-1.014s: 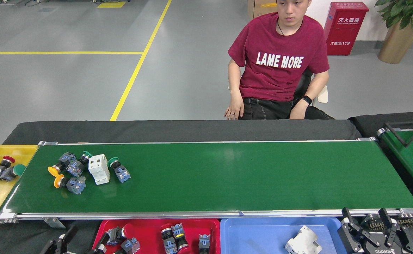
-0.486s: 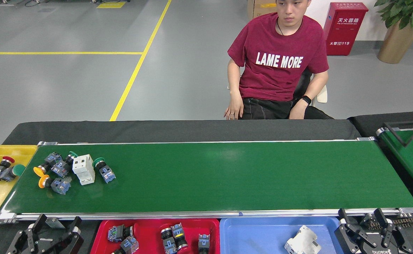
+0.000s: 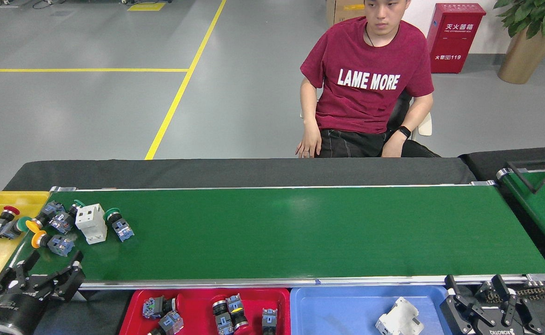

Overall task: Pick switch part from conveyor to tray
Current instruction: 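Grasp a white block with the left gripper and place it in blue tray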

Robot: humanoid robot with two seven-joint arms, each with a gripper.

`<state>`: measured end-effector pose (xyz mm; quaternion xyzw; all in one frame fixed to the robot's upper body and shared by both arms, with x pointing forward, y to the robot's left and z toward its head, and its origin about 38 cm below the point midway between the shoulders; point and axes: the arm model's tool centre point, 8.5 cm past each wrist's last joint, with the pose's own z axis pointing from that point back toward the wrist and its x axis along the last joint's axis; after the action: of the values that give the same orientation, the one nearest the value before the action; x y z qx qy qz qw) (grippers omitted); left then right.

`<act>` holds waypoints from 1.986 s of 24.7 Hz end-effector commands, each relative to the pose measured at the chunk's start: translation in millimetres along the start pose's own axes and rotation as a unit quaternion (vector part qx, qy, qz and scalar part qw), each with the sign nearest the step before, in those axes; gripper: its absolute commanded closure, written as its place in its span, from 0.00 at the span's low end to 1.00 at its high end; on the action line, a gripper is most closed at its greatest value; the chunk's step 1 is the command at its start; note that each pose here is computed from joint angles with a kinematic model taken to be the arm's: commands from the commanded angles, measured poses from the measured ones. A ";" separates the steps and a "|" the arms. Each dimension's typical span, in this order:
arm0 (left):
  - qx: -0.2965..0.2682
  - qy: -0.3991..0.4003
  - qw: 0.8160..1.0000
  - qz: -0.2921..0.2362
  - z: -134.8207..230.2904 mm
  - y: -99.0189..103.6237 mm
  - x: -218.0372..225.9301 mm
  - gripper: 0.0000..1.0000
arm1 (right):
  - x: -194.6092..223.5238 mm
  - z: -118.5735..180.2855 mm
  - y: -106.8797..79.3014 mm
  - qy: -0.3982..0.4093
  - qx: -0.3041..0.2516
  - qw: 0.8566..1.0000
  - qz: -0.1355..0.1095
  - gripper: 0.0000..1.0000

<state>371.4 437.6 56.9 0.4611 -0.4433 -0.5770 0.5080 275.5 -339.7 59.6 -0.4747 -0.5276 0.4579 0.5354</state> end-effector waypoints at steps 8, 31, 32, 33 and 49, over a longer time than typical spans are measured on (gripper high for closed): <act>-0.008 0.045 0.999 0.011 -45.5 15.7 -6.1 0.03 | 1.9 -3.8 -6.7 -0.006 -0.012 1.000 0.002 0.01; 0.098 -0.022 0.995 -0.005 -39.0 27.1 57.3 0.99 | 6.0 -2.4 -4.9 -0.009 -0.012 1.000 0.000 0.01; 0.094 -0.041 0.995 -0.001 -32.6 24.1 72.0 0.98 | 6.0 -2.4 -5.0 -0.009 -0.013 1.000 0.000 0.01; 0.092 -0.066 0.994 0.004 -23.1 21.9 93.7 0.98 | 6.0 -2.4 -4.9 -0.009 -0.012 1.000 0.000 0.01; 0.073 -0.399 0.914 0.025 91.8 30.3 396.9 0.87 | 3.5 -2.3 -6.7 -0.006 -0.015 1.000 0.001 0.01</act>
<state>258.0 52.6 63.3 0.2128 -0.6613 -0.6654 0.2732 275.3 -336.9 59.2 -0.4740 -0.5292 0.4591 0.5334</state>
